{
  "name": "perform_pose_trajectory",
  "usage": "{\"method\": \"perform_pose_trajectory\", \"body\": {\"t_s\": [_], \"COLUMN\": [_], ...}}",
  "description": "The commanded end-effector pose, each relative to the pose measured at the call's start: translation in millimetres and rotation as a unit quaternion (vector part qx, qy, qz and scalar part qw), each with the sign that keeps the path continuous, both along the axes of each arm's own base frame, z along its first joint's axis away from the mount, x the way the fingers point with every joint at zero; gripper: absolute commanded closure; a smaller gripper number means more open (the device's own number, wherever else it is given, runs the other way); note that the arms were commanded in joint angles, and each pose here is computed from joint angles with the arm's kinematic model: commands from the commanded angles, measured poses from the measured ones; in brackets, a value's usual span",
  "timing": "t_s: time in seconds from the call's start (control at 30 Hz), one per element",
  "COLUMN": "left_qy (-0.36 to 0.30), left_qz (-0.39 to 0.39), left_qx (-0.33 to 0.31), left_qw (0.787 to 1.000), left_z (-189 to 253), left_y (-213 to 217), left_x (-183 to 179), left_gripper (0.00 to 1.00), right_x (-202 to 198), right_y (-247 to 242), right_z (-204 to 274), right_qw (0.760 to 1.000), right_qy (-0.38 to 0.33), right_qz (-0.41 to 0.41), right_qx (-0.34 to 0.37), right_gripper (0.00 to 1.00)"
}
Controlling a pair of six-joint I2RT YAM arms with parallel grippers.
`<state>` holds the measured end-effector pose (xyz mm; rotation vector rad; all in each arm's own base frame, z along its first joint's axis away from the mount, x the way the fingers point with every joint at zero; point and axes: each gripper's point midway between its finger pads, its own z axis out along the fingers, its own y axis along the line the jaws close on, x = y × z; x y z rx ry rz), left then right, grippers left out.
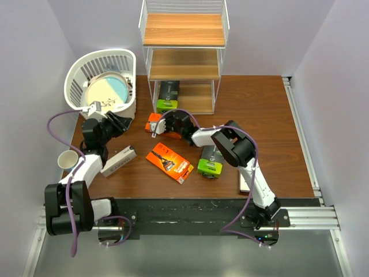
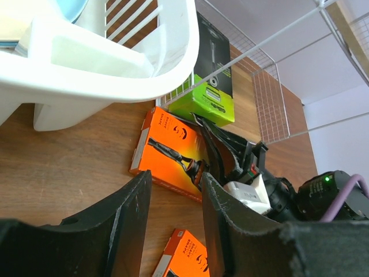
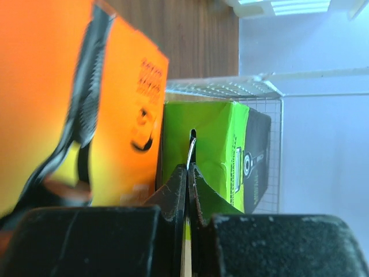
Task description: Place and organize the shaving razors onto the shelf
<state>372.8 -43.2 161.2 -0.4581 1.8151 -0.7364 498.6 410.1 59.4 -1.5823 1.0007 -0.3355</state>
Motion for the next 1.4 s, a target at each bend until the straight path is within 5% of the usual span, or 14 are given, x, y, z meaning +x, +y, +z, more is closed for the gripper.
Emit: {"method": "perform_pose_trajectory", "body": {"t_s": [0.0, 0.77, 1.37], "left_qy": [-0.013, -0.003, 0.006], "left_qz": [0.009, 0.015, 0.017], "left_qx": [-0.003, -0.010, -0.015], "left_qw": [1.000, 1.000, 1.000], "left_z": [2.2, -8.6, -15.9], "left_y": [3.9, 5.2, 5.0], "left_x": [2.0, 1.6, 4.7], "left_gripper": [0.55, 0.55, 0.55], "right_x": [-14.5, -44.1, 3.9], "right_y": [-2.9, 19.4, 34.8], "right_z": [-2.7, 1.7, -5.0], "right_qw": [0.999, 0.986, 0.993], "right_qy": [-0.006, -0.042, -0.060], "right_qz": [0.045, 0.160, 0.099], "right_qx": [-0.030, -0.035, -0.025], "right_gripper": [1.00, 1.00, 1.00]}}
